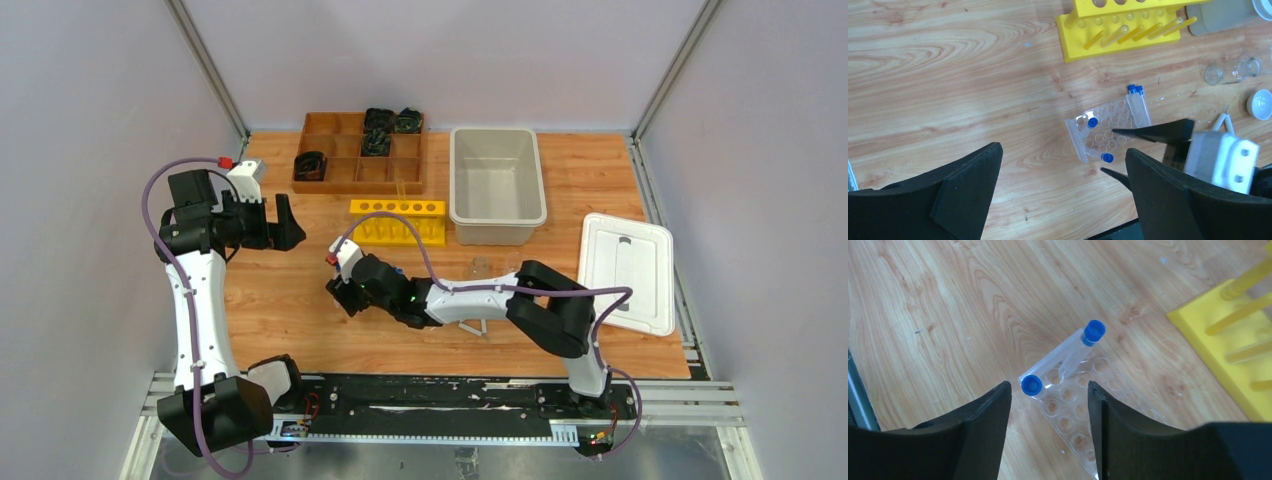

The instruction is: Organize the chemistry lab equipment

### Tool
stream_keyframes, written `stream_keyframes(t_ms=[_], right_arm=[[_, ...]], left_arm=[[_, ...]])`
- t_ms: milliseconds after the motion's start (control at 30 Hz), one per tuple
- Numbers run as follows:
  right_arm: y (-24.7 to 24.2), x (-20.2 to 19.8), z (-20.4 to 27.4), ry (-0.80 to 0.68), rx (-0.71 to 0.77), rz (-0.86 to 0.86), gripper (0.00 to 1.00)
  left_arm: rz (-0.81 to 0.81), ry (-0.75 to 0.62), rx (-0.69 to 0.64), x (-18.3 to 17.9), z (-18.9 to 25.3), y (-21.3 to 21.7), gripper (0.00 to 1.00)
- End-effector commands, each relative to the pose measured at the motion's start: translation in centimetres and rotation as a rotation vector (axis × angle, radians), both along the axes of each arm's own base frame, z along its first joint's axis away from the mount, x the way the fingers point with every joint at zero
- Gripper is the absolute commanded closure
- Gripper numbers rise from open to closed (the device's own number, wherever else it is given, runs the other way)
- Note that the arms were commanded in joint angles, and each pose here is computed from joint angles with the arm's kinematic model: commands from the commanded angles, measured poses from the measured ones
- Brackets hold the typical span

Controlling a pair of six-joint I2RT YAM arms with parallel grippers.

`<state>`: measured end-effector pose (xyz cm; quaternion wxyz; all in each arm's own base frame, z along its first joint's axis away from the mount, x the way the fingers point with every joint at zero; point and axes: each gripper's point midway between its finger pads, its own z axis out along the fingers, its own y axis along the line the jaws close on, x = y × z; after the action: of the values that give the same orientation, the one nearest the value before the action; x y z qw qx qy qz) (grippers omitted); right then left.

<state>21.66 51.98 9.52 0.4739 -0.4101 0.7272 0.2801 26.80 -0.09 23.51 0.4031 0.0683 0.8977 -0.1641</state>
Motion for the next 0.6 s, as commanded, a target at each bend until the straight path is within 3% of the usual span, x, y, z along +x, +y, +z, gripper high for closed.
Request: stream_keyframes(t_ms=[0,200,367,567], right_arm=[[-1.4,0.7,5.9,-0.023,0.049,-0.106,0.34],[-6.1,2.8,8.0,0.101,0.02,-0.302,0.35],[-11.4,5.1,5.4,0.223,-0.043,-0.464,0.44],[-14.4,6.2,1.1,0.349,-0.145,-0.555,0.54]], left_arm=[[-0.002,-0.034,0.016,0.2,0.6,0.2,0.0],[-0.008,-0.039,0.006,0.0,0.7,-0.1,0.0],[-0.018,-0.051,-0.008,-0.1,1.0,-0.4,0.0],[-0.02,-0.045,-0.01,-0.2,0.8,-0.5,0.0]])
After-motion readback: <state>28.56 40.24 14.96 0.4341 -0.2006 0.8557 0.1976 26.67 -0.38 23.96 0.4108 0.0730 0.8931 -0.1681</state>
